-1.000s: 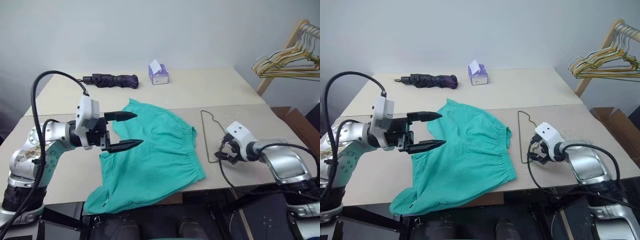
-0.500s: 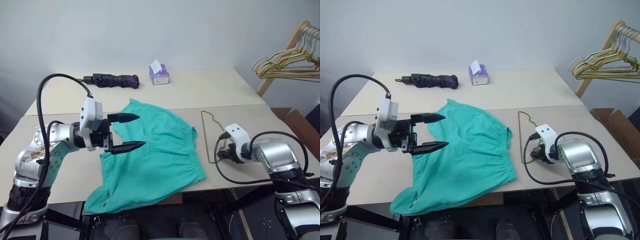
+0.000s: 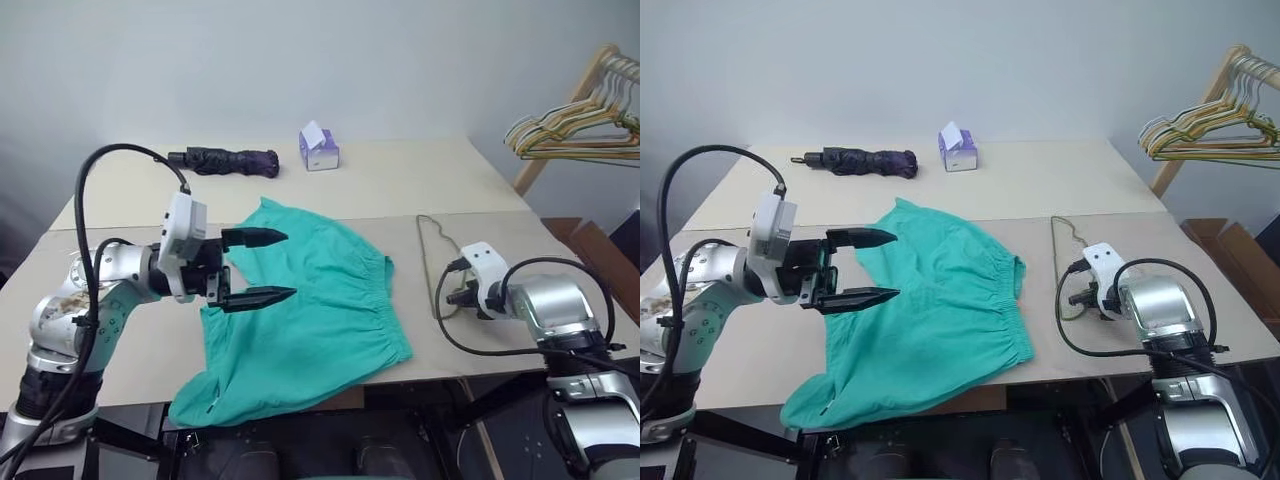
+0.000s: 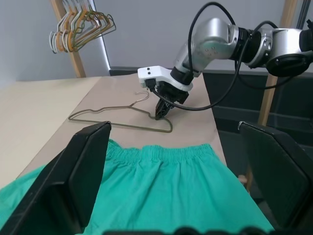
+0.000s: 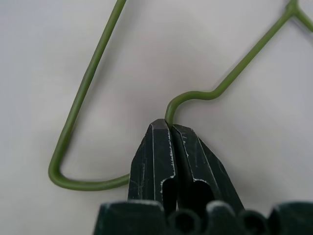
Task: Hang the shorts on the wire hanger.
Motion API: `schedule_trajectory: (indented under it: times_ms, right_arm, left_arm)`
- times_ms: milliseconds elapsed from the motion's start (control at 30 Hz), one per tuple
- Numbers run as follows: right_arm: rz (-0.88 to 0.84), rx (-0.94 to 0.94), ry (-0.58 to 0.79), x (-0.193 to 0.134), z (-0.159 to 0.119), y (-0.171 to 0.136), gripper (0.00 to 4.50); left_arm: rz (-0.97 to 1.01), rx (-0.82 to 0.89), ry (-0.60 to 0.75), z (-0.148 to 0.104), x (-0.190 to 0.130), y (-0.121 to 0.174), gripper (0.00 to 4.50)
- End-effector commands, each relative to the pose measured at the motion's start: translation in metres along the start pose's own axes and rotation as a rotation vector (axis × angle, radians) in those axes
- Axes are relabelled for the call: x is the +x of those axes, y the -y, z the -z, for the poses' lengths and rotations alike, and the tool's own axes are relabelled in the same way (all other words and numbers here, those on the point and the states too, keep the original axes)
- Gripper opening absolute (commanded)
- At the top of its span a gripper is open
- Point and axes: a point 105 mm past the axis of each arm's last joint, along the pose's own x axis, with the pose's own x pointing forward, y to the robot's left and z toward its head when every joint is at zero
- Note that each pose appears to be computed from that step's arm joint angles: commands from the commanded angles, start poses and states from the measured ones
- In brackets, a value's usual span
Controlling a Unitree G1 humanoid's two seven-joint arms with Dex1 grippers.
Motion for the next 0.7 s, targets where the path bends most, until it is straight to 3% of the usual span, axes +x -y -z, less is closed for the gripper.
schedule_trajectory:
  times_ms: [33,133,367,533,700]
  right_arm:
    - [0.237,-0.320,0.330,-0.027,-0.050,0.030,0.06]
    - [0.342,-0.745,0.516,-0.040,-0.061,0.024,0.06]
    - [0.428,-1.350,0.813,-0.059,-0.068,0.009,0.06]
    - [0.387,-1.564,0.949,-0.067,-0.077,-0.002,0.06]
    - [0.350,-1.666,1.044,-0.077,-0.093,-0.014,0.06]
  left_arm:
    - [-0.014,0.006,0.027,-0.011,0.002,-0.007,4.50]
    - [-0.025,-0.022,0.030,-0.016,0.003,-0.014,4.50]
    - [-0.077,-0.073,0.025,-0.025,0.006,-0.039,4.50]
    - [-0.095,-0.090,-0.033,-0.019,0.015,-0.054,4.50]
    - [-0.091,-0.041,-0.208,0.008,0.030,-0.062,4.50]
